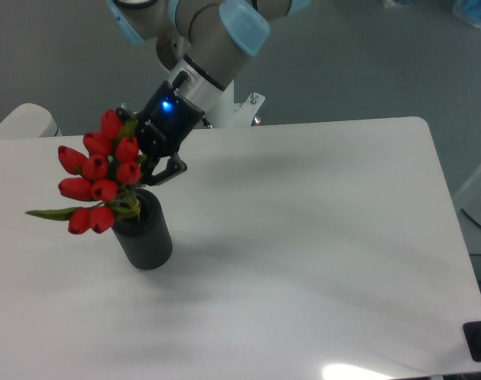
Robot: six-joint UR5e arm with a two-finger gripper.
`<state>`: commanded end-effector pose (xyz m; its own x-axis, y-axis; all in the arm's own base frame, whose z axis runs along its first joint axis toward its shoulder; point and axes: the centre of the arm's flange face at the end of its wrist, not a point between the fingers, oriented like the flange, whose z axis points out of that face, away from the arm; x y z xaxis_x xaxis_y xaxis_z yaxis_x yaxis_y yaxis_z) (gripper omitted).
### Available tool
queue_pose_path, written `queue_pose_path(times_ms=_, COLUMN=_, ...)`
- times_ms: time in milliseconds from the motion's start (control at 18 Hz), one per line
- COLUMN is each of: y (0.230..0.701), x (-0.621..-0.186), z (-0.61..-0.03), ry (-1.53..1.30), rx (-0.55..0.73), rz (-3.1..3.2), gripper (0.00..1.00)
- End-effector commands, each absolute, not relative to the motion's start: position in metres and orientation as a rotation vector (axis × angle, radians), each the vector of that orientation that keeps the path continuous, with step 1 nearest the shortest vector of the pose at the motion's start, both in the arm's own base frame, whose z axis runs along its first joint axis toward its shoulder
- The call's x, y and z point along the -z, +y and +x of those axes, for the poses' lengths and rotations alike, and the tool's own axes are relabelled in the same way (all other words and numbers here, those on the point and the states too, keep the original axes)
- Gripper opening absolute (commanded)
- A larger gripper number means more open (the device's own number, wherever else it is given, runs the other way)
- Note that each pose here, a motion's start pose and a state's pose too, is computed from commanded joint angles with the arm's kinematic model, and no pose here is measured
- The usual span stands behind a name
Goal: Pick up the flowers from the vase
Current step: 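Lift the gripped tulip bunch up out of the black vase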
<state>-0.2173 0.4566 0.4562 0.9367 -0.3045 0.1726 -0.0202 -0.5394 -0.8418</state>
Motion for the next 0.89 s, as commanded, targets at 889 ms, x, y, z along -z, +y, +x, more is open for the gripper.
queue_pose_path(times_ms=889, y=0.462, x=-0.547, z=-0.251, ry=0.116, rx=0.289, rz=-2.058, gripper=0.46)
